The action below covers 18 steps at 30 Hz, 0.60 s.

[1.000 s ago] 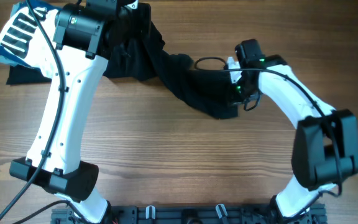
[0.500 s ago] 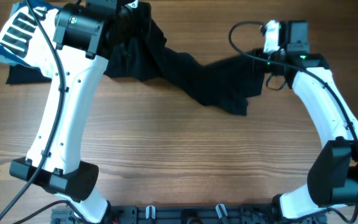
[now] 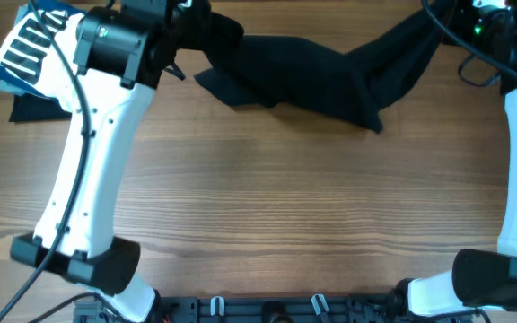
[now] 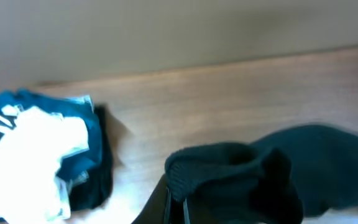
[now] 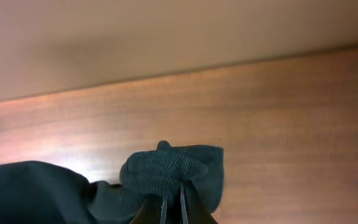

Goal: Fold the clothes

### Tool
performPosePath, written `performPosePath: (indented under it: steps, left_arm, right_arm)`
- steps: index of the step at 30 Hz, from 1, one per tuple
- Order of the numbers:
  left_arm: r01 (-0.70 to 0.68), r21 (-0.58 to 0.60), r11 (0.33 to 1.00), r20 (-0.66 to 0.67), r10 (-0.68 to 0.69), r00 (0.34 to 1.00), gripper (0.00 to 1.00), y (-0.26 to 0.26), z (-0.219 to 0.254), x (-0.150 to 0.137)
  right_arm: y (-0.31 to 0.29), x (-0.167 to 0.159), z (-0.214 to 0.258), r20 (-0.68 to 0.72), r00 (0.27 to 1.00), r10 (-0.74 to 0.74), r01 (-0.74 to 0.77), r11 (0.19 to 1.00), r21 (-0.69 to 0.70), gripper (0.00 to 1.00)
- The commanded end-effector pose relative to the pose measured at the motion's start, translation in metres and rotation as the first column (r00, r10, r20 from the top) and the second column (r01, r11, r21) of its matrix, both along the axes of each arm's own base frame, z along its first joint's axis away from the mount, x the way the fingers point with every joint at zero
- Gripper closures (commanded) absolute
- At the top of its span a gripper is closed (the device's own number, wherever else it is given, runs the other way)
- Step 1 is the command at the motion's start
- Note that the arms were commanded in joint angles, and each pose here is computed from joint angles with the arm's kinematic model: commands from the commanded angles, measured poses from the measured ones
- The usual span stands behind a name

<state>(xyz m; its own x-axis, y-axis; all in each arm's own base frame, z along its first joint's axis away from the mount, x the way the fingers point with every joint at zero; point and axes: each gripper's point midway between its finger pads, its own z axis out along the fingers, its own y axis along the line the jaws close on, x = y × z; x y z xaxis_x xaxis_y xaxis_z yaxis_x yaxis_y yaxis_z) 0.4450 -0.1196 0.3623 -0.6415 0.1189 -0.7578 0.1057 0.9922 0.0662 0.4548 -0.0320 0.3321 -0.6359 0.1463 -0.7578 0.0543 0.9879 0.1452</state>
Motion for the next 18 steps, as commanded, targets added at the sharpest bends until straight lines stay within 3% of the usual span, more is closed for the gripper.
performPosePath:
  steps: [1, 5, 9, 13, 18]
  left_arm:
    - [0.076, 0.030, 0.997, 0.256, -0.081, 0.963, 0.96, 0.002, 0.096, -0.049]
    - [0.143, 0.018, 0.990, 0.314, -0.141, 0.939, 0.96, -0.014, 0.122, -0.083]
    - [-0.015, 0.056, 0.998, 0.402, -0.008, 0.916, 0.96, 0.013, 0.147, -0.093]
    - [-0.162, 0.030, 0.986, 0.502, 0.125, 0.856, 0.96, 0.043, 0.178, -0.105]
    - [-0.118, 0.074, 0.990, 0.434, 0.074, 0.898, 0.96, 0.031, 0.155, -0.096]
  right_arm:
    - [-0.011, -0.006, 0.008, 0.005, 1.000, -0.027, 0.027, 0.999, -0.020, 0.96]
    - [-0.013, -0.019, -0.006, -0.074, 0.996, -0.051, 0.051, 0.999, 0.007, 0.96]
    - [-0.034, -0.024, -0.026, -0.140, 0.983, -0.115, 0.121, 0.992, 0.033, 0.96]
    - [-0.053, -0.015, -0.074, -0.258, 0.959, -0.115, 0.142, 0.986, 0.088, 0.96]
    - [-0.072, 0.007, -0.152, -0.404, 0.907, -0.116, 0.168, 0.981, 0.098, 0.96]
